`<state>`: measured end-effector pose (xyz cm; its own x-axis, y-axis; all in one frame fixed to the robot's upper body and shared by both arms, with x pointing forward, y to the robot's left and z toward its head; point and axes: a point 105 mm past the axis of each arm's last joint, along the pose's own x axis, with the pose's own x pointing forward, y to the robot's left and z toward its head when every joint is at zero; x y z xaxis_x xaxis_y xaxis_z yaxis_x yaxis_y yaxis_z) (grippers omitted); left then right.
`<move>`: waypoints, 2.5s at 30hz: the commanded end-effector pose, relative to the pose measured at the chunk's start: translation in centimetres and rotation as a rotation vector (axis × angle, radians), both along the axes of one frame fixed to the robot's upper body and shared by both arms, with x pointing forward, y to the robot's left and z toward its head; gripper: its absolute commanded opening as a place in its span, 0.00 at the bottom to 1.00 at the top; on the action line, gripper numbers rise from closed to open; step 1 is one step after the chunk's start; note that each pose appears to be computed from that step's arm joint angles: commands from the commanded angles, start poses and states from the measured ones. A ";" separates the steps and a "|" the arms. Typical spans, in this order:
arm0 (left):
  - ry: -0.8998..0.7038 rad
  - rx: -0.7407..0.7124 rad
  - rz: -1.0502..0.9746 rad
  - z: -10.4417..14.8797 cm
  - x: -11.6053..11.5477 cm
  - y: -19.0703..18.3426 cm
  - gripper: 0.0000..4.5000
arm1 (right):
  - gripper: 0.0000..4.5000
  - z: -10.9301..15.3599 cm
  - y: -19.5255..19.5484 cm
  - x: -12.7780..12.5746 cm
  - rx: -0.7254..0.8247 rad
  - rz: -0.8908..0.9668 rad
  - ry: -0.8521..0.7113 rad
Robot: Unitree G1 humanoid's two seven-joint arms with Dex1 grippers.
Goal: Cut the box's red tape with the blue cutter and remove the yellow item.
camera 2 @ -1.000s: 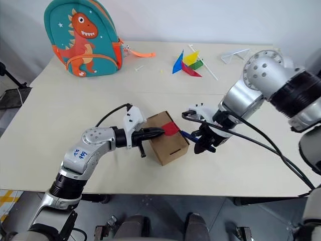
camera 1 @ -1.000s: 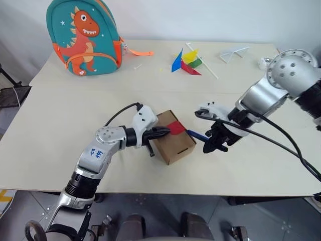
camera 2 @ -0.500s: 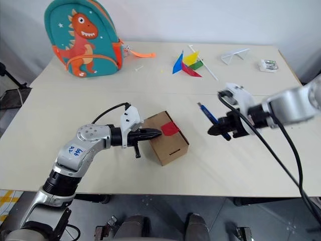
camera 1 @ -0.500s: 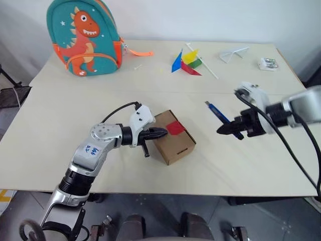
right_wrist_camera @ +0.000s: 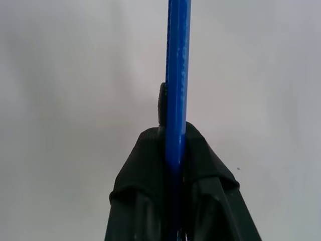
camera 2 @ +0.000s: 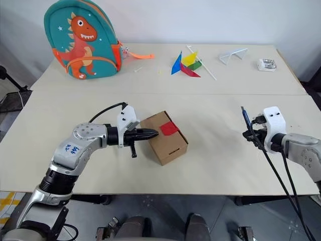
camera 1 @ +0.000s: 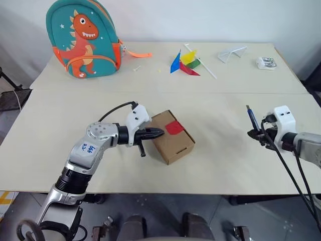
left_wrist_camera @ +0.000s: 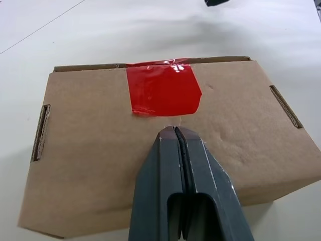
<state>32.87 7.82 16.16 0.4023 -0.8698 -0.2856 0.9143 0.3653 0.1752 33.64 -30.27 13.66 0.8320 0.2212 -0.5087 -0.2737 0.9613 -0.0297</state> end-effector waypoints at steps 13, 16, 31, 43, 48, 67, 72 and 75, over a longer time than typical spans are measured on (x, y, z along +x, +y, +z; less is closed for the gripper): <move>-0.013 -0.083 0.113 2.9 -0.5 6.9 0.00 | 0.81 7.3 1.7 -2.4 0.151 0.322 -0.334; 0.045 -0.040 0.136 1.9 -1.7 9.0 0.00 | 0.68 6.7 4.5 -2.3 0.153 0.424 -0.356; 0.166 -0.060 0.132 -3.8 -3.7 5.1 0.00 | 0.01 0.5 13.9 2.5 0.069 0.529 -0.446; 0.175 -0.057 0.177 -4.7 -2.4 3.5 0.00 | 0.01 -1.2 18.0 -1.7 0.142 0.725 -0.264; 0.173 -0.057 0.173 -4.6 -2.2 3.3 0.00 | 0.01 -1.0 18.7 -2.8 0.155 0.758 -0.245; 0.180 -0.029 0.177 -4.2 -2.3 4.3 0.00 | 0.01 -2.6 20.8 -5.9 0.177 0.818 -0.164; 0.187 -0.022 0.175 -4.5 -2.3 4.5 0.00 | 0.01 -2.5 20.9 -6.0 0.176 0.833 -0.170; 0.188 -0.020 0.175 -4.5 -2.3 4.6 0.00 | 0.01 -2.5 21.1 -6.0 0.171 0.840 -0.174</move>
